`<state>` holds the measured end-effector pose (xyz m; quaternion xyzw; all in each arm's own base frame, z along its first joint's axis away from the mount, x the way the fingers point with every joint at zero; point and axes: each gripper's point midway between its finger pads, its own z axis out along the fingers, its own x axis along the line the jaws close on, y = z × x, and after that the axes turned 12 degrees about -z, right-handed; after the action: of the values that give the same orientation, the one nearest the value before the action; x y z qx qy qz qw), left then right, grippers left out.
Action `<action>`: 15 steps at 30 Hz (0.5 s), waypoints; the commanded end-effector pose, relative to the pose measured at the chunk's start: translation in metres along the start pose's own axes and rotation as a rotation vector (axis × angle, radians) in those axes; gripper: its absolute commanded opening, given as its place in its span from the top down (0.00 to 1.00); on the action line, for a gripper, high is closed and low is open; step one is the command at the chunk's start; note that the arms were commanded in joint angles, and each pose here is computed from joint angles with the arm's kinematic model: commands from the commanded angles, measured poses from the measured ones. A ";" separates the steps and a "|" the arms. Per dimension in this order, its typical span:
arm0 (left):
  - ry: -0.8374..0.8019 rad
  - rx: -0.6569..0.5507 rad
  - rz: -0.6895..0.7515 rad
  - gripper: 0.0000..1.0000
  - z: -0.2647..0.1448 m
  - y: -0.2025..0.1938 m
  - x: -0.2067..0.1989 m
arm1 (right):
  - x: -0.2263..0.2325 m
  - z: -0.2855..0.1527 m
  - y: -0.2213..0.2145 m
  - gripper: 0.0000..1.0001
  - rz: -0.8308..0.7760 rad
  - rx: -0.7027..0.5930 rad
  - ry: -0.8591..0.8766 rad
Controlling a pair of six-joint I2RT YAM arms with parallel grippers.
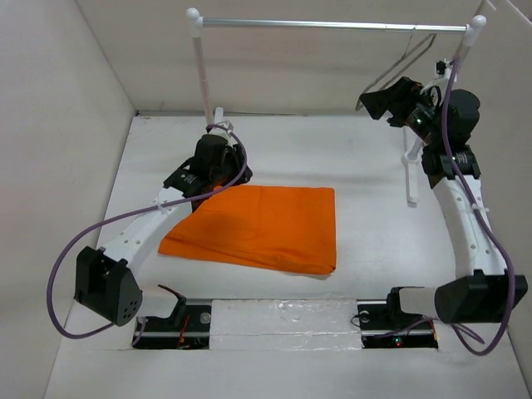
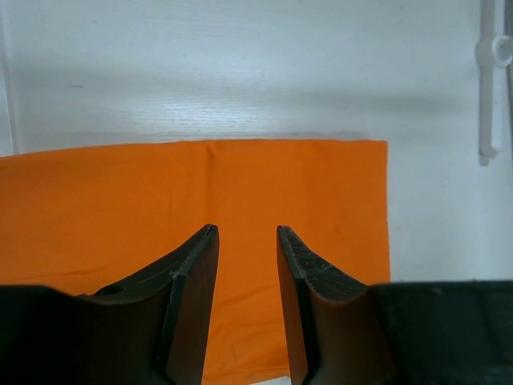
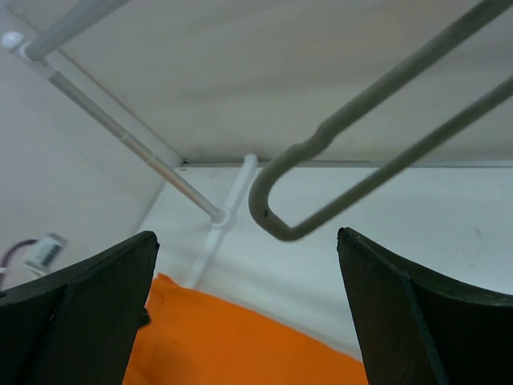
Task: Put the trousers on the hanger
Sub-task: Pick up the hanger from the clothesline.
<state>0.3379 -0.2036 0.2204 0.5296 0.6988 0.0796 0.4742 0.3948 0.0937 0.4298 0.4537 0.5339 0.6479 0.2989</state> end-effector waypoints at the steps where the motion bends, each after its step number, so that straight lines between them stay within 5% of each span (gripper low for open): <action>1: 0.015 0.005 0.042 0.68 0.005 0.001 0.003 | 0.042 0.006 0.053 0.02 0.046 -0.195 0.254; 15: 0.009 0.027 0.026 0.65 0.006 -0.012 0.009 | 0.021 0.042 0.023 0.03 0.205 -0.159 0.215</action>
<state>0.3358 -0.2024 0.1891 0.5479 0.7084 0.0765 0.4383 0.4223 0.1190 0.4493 0.4261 0.4753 0.7411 0.2083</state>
